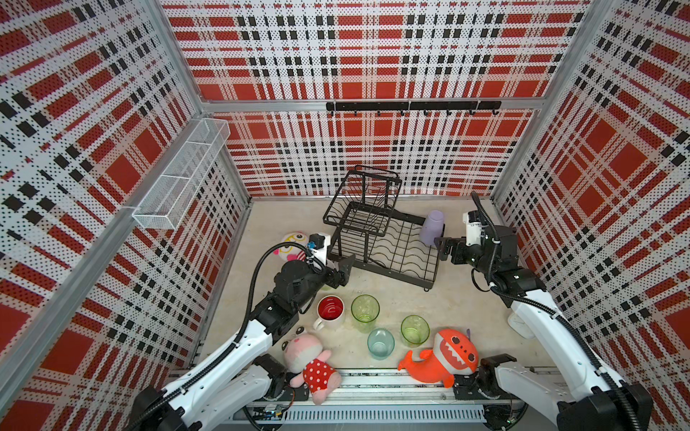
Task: Load cups into a dish rack
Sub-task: Place the cup upside down at the dish rack, then pick up the cup from the bottom-center of the table.
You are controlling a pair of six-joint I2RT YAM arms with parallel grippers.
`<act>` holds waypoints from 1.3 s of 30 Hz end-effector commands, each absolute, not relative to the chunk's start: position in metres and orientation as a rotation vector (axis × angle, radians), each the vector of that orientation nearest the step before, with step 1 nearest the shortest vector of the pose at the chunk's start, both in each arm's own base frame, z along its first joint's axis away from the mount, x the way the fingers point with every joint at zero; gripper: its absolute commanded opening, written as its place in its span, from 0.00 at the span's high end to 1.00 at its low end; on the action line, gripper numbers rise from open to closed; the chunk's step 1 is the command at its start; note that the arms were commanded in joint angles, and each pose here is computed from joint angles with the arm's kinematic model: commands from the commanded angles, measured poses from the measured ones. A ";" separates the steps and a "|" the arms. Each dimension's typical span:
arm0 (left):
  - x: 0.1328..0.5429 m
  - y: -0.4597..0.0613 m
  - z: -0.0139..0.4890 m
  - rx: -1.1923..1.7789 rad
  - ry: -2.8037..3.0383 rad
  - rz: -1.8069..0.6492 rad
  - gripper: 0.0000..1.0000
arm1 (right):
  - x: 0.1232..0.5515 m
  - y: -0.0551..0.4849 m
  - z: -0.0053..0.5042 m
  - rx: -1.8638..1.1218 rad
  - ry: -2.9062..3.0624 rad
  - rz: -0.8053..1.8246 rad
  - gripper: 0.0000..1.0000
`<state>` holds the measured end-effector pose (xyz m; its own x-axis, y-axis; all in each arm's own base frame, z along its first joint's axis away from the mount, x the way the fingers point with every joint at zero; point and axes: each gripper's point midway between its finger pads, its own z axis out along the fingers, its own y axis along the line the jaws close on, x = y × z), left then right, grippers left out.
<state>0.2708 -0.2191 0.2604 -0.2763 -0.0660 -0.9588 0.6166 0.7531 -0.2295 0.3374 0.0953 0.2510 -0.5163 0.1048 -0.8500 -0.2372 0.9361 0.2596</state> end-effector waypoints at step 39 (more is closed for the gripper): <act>0.205 -0.232 0.161 0.476 2.505 -0.600 0.36 | 0.341 0.076 0.261 -0.030 1.963 0.310 0.00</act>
<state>0.2003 -0.2398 0.1536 -0.8056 0.2098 -0.5541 0.4448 0.8320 -0.3316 0.3406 0.0775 0.2530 -0.4292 0.1250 -0.8945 -0.1662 0.9625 0.2142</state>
